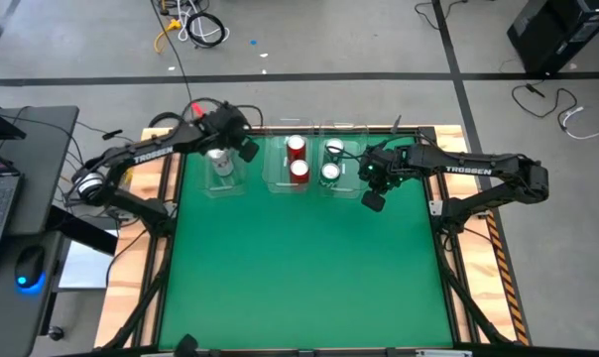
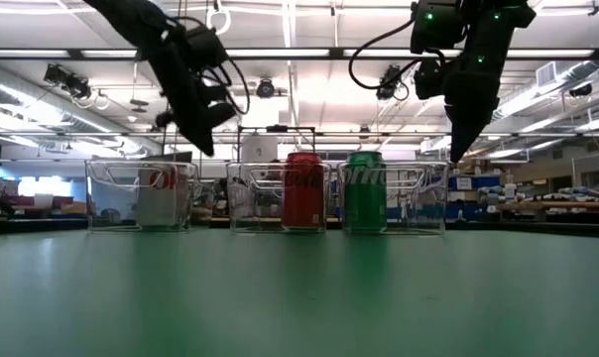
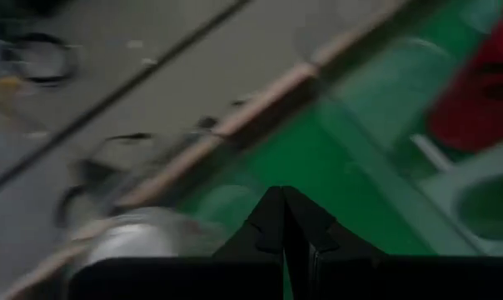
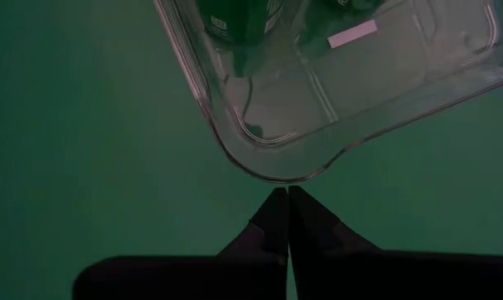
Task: Sort soda cans
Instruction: Adjust the left transparent bin
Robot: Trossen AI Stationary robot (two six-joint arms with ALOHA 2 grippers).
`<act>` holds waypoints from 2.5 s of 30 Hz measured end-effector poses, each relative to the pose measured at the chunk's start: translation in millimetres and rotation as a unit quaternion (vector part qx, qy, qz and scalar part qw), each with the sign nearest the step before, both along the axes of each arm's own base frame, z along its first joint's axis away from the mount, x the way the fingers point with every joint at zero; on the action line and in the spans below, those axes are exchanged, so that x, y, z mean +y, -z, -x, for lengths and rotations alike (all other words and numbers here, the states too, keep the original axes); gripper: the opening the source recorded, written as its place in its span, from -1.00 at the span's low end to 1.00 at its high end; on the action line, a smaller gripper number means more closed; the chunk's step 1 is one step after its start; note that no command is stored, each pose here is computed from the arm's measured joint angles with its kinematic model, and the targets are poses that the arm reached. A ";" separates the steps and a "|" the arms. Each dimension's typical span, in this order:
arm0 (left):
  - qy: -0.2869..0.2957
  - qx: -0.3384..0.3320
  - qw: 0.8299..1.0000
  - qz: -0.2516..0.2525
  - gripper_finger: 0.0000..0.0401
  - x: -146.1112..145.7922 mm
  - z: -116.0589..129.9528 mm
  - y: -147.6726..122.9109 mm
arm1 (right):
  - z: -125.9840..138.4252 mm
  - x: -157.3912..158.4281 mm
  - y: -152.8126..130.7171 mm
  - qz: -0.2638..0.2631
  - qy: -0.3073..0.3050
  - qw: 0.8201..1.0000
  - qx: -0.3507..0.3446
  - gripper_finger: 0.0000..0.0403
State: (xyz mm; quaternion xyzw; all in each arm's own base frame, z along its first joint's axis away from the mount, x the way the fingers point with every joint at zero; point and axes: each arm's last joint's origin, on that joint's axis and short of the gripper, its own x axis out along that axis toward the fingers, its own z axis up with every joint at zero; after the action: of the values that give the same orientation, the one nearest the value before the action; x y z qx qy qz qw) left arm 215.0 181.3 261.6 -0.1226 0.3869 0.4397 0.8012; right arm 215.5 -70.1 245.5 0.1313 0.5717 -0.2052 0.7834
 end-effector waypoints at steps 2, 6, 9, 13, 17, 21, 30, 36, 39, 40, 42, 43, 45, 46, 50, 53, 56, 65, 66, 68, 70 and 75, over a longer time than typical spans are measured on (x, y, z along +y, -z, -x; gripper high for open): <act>-0.035 0.022 0.999 -0.025 -1.00 1.9 8.2 -15.4 | 0.0 0.0 0.0 0.001 -0.002 1.000 0.000 -1.00; -0.131 0.067 0.989 -0.024 -1.00 8.1 37.8 -31.9 | 0.0 0.0 0.0 0.002 -0.006 1.000 0.001 -1.00; -0.187 0.083 0.979 0.008 -1.00 11.8 61.4 -32.1 | 0.1 0.0 0.2 0.003 -0.010 1.000 0.002 -1.00; -0.244 0.103 0.963 0.051 -1.00 18.9 85.4 -23.0 | -0.1 0.0 0.2 0.004 -0.016 1.000 0.002 -1.00; -0.248 0.087 0.963 0.054 -1.00 20.4 84.0 -22.9 | -0.6 -0.2 0.1 0.006 -0.017 1.000 0.000 -1.00; -0.269 0.075 0.958 0.057 -1.00 22.8 83.2 -20.5 | -0.5 -0.2 0.1 0.006 -0.017 1.000 0.000 -1.00; -0.261 0.093 0.957 0.079 -1.00 23.2 83.9 2.4 | -0.6 -0.2 0.1 0.006 -0.019 1.000 0.000 -1.00; -0.277 0.091 0.952 0.089 -1.00 24.9 81.9 9.5 | -0.7 -0.1 0.1 0.007 -0.020 1.000 0.000 -1.00; -0.273 0.113 0.950 0.102 -1.00 24.4 79.7 15.4 | -0.6 -0.1 0.1 0.007 -0.020 1.000 0.000 -1.00; -0.262 0.123 0.952 0.104 -1.00 23.0 78.0 18.1 | -0.6 -0.1 0.1 0.007 -0.020 1.000 0.000 -1.00; -0.235 0.136 0.957 0.102 -1.00 18.6 74.3 23.3 | -0.6 -0.1 0.1 0.007 -0.021 1.000 0.000 -1.00; -0.224 0.141 0.959 0.102 -1.00 15.8 72.7 26.2 | -0.7 -0.1 0.1 0.008 -0.023 1.000 0.000 -1.00; -0.214 0.147 0.960 0.105 -1.00 8.5 72.2 28.9 | -0.7 -0.1 0.0 0.008 -0.024 1.000 0.000 -1.00; -0.217 0.144 0.960 0.103 -1.00 5.3 72.4 27.9 | -0.7 -0.1 0.0 0.008 -0.024 1.000 0.000 -1.00; -0.257 0.172 0.945 0.107 -1.00 -8.0 78.2 26.8 | -0.7 -0.1 0.1 0.008 -0.025 1.000 0.001 -1.00; -0.254 0.184 0.944 0.106 -1.00 -16.4 76.0 25.8 | -0.6 -0.1 0.1 0.009 -0.028 1.000 0.002 -1.00; -0.226 0.168 0.954 0.099 -1.00 -24.4 66.9 23.4 | -0.7 -0.1 0.0 0.009 -0.030 0.999 0.001 -1.00; -0.123 0.040 0.987 0.090 -1.00 -47.6 38.2 6.0 | -0.7 -0.1 0.0 0.010 -0.031 0.999 0.002 -1.00; -0.106 0.020 0.990 0.094 -1.00 -49.7 33.6 4.6 | -0.7 -0.1 0.0 0.010 -0.031 0.999 0.002 -1.00; -0.074 -0.017 0.992 0.105 -1.00 -53.7 24.3 2.5 | -0.8 -0.1 0.0 0.010 -0.032 0.999 0.002 -1.00; -0.055 -0.042 0.992 0.101 -1.00 -55.9 17.9 0.0 | -0.8 -0.2 0.0 0.010 -0.033 0.999 0.001 -1.00; -0.069 -0.016 0.994 0.087 -1.00 -57.0 20.1 1.8 | -0.9 -0.2 0.0 0.011 -0.037 0.999 0.002 -1.00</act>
State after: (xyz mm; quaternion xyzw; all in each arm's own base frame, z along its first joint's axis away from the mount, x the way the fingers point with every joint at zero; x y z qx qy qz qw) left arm 194.9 124.3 259.7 -0.2255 0.4014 0.4567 0.7613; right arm 216.4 -70.2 245.5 0.1009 0.5752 -0.1831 0.7908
